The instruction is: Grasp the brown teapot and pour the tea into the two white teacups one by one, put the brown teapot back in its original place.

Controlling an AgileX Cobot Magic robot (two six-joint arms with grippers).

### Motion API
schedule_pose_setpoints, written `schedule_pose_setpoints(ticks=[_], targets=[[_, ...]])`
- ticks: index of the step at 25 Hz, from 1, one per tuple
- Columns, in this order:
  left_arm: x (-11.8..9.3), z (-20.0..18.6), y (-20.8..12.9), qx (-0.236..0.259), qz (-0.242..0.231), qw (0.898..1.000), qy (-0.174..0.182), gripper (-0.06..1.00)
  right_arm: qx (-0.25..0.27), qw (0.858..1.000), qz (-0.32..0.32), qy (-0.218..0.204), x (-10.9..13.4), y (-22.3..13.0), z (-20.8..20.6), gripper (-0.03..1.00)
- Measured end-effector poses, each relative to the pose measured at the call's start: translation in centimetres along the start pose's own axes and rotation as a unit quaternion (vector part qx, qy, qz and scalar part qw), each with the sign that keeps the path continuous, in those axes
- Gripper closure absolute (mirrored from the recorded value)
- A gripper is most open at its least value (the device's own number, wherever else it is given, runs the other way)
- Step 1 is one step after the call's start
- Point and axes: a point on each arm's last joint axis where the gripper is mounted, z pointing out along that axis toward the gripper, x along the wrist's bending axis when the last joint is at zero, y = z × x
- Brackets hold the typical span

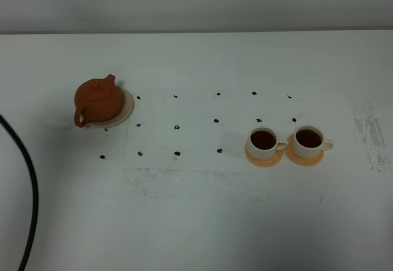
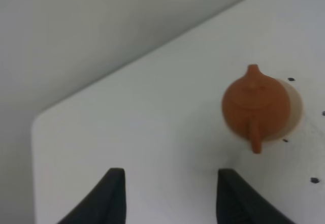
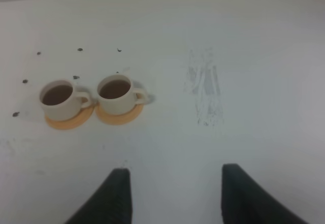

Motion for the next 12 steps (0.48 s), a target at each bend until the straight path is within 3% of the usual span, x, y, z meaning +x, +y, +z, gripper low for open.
schedule_pose_setpoints(ticks=[8,12], targets=[[-0.1,-8.6,-0.1,-0.11,-0.005,0.992,0.057,0.51,0.0,1.0,0.0,0.0,0.0,0.0,0.0,0.54],[-0.7,-11.0,-0.3,-0.161,-0.06,0.984,0.044,0.51,0.0,1.0,0.0,0.0,0.0,0.0,0.0,0.54]])
